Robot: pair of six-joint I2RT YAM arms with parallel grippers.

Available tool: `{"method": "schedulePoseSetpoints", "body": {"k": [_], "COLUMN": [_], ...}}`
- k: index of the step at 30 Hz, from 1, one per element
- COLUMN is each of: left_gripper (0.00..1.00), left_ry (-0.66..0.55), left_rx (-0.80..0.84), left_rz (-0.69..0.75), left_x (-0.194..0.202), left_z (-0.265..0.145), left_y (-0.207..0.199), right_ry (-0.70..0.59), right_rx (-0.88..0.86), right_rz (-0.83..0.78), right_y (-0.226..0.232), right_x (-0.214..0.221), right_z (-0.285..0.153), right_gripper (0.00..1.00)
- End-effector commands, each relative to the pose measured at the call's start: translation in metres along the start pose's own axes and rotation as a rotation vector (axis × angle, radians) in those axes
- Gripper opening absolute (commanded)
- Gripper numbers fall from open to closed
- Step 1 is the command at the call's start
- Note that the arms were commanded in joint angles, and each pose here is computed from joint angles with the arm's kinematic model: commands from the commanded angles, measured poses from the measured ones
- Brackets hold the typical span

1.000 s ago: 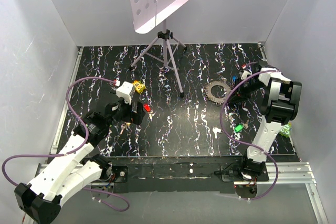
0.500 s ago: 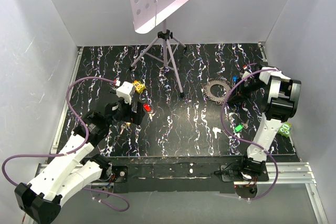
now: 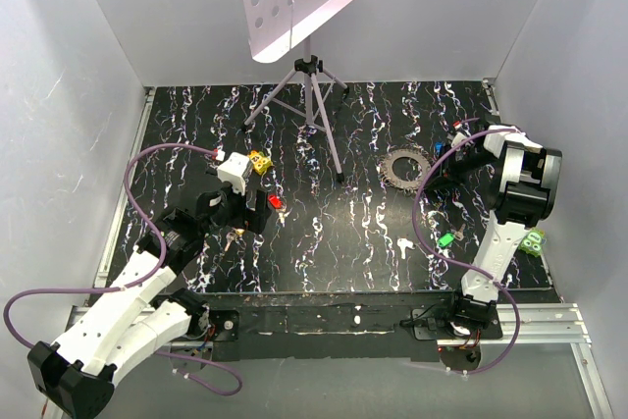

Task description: Put the keys on the keyring

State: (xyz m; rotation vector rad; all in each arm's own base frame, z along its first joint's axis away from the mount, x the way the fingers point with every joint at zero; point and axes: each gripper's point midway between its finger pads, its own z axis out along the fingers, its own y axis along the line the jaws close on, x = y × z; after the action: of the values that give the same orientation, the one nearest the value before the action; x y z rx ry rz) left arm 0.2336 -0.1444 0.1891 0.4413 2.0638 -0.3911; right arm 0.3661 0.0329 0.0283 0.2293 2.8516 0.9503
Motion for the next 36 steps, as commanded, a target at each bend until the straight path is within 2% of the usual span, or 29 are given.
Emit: {"method": "schedulePoseSetpoints", "body": {"k": [1,4,14,19,20,26,36], "left_gripper": [0.98,0.98,0.98,0.98,0.98,0.98,0.98], "left_ry": [-0.018,-0.013,-0.010,-0.009,-0.010,-0.019,-0.049], "left_rx": [-0.001,0.029,0.028,0.028,0.027,0.045,0.097], "left_rz": [0.005,0.007,0.005,0.004,0.005,0.012,0.029], "left_x": [-0.004,-0.004,-0.003,-0.003,-0.003,-0.005,-0.009], "left_z": [0.001,0.002,0.003,0.003,0.003,0.001,-0.003], "left_y": [0.001,-0.004,-0.003,-0.003,-0.002,-0.005,-0.014], "right_ry": [-0.044,-0.053,-0.053,-0.061,-0.073,-0.200,-0.379], "right_rx": [0.010,0.011,0.031,0.026,0.026,0.020,-0.015], "right_rz": [0.010,0.017,0.027,0.011,0.003,-0.119,-0.423], "right_y": [0.000,-0.001,-0.008,-0.005,-0.005,0.023,0.088], "right_x": [-0.015,-0.019,-0.025,-0.027,-0.029,-0.040,-0.043], "right_z": [-0.002,-0.001,0.004,0.002,-0.001,-0.038,-0.109], "right_gripper": [0.28,0.24,0.21,0.01,0.01,0.01,0.01]}}
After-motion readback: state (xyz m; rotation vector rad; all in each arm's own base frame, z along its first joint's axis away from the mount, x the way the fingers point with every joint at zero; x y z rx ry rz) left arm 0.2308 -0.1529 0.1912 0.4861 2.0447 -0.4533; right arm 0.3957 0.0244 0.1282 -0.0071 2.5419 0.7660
